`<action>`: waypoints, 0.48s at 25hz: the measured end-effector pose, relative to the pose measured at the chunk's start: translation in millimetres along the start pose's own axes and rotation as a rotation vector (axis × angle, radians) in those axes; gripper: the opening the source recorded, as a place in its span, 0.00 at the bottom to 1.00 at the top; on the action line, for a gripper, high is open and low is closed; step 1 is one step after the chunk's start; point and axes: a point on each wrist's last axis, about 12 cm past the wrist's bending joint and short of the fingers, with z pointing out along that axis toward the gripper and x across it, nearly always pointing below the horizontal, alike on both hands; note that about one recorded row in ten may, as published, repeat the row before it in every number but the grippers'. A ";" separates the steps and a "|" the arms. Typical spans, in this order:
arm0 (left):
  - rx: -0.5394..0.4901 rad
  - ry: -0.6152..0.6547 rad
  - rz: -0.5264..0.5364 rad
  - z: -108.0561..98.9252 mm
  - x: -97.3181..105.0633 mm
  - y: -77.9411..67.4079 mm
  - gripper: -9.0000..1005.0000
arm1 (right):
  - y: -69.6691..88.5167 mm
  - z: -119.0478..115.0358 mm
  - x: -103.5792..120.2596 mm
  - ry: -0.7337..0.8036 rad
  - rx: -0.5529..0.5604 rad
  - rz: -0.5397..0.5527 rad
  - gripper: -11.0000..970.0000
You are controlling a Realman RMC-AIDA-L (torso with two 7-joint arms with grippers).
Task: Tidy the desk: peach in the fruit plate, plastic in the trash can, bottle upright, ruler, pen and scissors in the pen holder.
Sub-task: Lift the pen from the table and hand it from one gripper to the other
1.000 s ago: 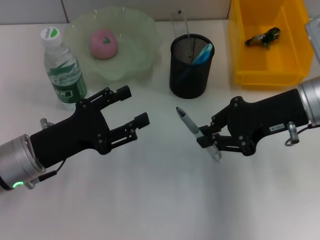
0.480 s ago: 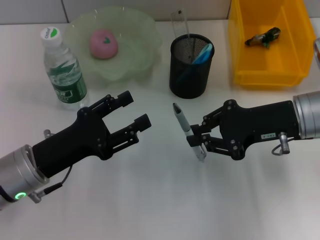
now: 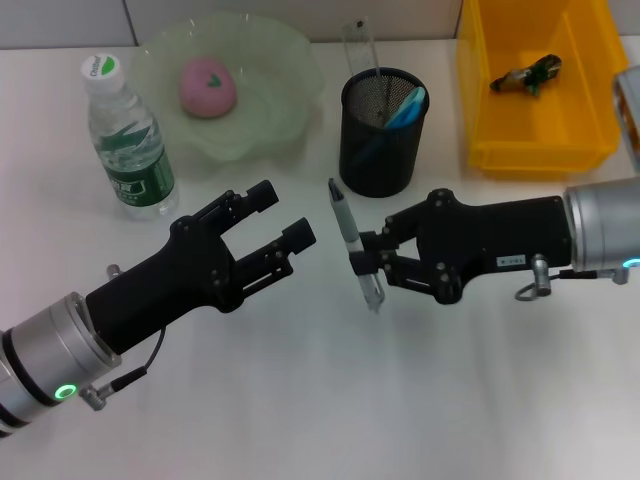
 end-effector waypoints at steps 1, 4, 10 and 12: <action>0.000 -0.001 0.001 0.4 -0.3 0.2 0.77 | -1.6 1.6 1.3 0.001 0.011 0.010 0.14; 0.005 -0.002 0.007 2.4 -1.4 0.9 0.77 | -3.8 8.4 2.9 -0.007 0.018 0.032 0.14; 0.007 0.003 0.029 4.7 -1.6 1.7 0.77 | -6.6 20.1 2.3 -0.029 0.013 0.053 0.14; 0.006 0.007 0.032 5.7 -1.6 2.4 0.77 | -6.3 22.6 1.9 -0.035 0.010 0.057 0.14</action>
